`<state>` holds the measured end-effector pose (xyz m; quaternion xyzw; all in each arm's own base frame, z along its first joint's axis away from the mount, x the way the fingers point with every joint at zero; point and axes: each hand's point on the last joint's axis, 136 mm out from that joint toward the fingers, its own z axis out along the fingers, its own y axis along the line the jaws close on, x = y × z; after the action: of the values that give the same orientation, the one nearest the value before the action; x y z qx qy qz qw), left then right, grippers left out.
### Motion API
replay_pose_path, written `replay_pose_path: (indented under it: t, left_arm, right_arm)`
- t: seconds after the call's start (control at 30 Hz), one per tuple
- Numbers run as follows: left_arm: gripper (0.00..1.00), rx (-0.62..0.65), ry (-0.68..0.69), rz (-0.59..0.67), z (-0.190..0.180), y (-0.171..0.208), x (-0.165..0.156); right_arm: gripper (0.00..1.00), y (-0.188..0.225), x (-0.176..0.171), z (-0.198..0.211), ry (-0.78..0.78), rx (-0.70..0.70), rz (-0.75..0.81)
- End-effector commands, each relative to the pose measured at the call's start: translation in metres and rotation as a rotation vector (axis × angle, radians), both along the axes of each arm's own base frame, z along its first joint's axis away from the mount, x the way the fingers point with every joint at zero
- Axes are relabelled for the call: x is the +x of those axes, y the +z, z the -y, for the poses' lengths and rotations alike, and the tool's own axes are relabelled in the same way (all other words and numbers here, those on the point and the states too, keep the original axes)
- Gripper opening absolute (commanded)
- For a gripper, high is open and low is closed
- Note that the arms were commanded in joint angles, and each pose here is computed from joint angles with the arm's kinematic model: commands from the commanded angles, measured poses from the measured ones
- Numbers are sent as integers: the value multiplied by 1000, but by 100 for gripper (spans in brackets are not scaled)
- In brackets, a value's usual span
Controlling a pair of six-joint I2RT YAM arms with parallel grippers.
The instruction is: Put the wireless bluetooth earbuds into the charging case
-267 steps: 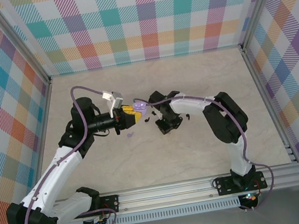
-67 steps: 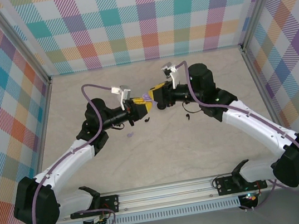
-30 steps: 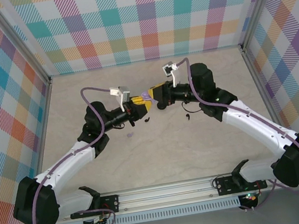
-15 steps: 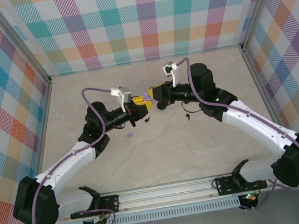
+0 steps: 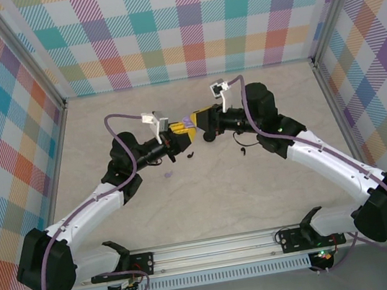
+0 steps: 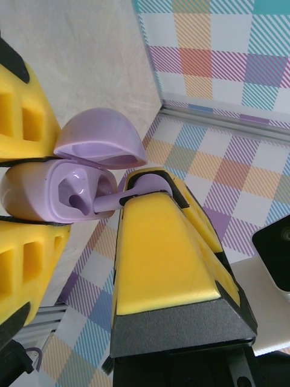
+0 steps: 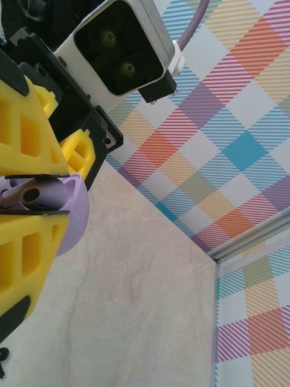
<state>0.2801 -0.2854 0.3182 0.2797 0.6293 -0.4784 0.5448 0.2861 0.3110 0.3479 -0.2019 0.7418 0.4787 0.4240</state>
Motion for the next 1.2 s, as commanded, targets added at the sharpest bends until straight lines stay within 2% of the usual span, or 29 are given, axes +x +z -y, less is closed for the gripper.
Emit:
replay_pose_path:
  t: [0.0, 0.4, 0.57, 0.8, 1.07, 1.17]
  left_arm:
    - [9, -49, -8, 74, 4, 23, -5]
    - [10, -77, 5, 92, -1, 36, -8]
    - [10, -75, -22, 96, 0, 36, -13]
    - [10, -57, -53, 79, 4, 31, -17]
    - [10, -2, -56, 31, 6, 17, -15]
    - [10, 32, -43, 20, 3, 10, -13]
  right_arm:
    - [19, 12, 1, -5, 0, 22, 25]
    - [23, -6, -3, 2, -9, -53, 17]
    - [30, -8, -3, 5, -21, -76, 23]
    - [48, -5, 0, 9, -45, -113, 42]
    - [53, -1, 1, 29, -115, -193, 90]
    - [55, -4, 5, 49, -206, -256, 64]
